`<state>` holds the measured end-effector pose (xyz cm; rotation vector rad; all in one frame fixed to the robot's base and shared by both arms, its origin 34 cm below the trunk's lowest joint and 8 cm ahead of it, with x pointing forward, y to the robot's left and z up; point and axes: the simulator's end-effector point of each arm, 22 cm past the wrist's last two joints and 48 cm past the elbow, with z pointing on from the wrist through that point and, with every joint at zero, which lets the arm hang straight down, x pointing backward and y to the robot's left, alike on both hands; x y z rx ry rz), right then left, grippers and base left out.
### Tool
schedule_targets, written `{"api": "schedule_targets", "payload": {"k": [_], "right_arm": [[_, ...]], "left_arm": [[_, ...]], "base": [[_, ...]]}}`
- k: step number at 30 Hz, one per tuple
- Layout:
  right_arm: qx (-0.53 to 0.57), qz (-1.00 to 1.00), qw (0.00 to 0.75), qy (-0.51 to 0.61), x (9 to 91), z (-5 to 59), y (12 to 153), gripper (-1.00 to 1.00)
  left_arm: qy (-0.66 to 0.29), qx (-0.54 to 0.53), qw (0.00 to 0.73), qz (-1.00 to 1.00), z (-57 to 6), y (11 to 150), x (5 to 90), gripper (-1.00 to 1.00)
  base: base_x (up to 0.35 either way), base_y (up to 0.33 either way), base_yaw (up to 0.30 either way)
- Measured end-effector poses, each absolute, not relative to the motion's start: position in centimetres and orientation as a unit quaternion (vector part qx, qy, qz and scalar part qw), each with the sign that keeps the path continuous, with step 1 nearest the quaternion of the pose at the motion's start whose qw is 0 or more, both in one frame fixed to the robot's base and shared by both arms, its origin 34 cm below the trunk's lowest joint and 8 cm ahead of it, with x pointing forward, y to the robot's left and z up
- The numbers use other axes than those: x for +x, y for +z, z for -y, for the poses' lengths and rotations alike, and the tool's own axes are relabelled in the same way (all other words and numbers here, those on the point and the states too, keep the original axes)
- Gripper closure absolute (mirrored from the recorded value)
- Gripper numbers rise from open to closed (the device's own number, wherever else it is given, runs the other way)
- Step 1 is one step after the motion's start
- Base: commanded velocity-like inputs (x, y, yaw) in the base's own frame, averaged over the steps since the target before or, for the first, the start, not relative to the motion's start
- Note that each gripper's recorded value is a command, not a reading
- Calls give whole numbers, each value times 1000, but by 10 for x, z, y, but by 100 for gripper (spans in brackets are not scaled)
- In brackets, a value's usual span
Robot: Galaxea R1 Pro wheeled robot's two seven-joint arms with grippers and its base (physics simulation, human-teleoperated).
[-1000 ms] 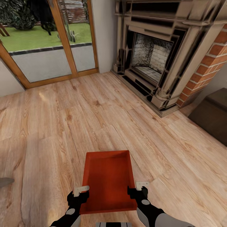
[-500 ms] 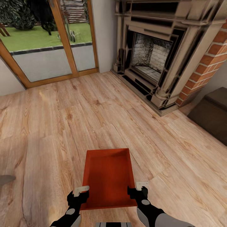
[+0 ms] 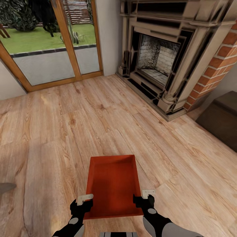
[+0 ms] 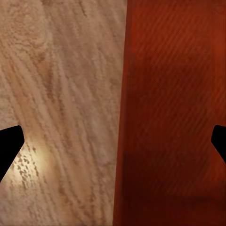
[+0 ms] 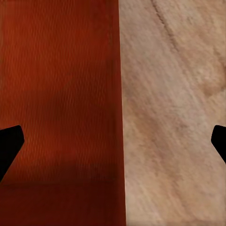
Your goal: Move the two storage containers from the living room to the garage. In the garage, place one container on the floor and stack the other container on top of it (either order is fine).
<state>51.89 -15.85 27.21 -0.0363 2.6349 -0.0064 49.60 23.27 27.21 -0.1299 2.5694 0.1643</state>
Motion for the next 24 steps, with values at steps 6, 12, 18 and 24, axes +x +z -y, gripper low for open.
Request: {"api": "schedule_targets", "payload": {"k": [6,12,18,24], "right_arm": [[-15,-968,251,-3,518,158,264,-100],[-15,-968,251,-3,515,158,251,-100],[-15,-968,251,-2,515,158,251,-100],[-14,-968,252,-3,516,159,251,-100]], "left_arm": [[61,-48,279,-957,-234,264,495,-100],[61,-48,279,-957,-234,251,493,-100],[62,-49,279,-957,-234,251,492,-100],[62,-48,279,-957,-234,251,492,-100]], "base": [[0,0,0],[0,0,0],[0,0,0],[0,0,0]]}}
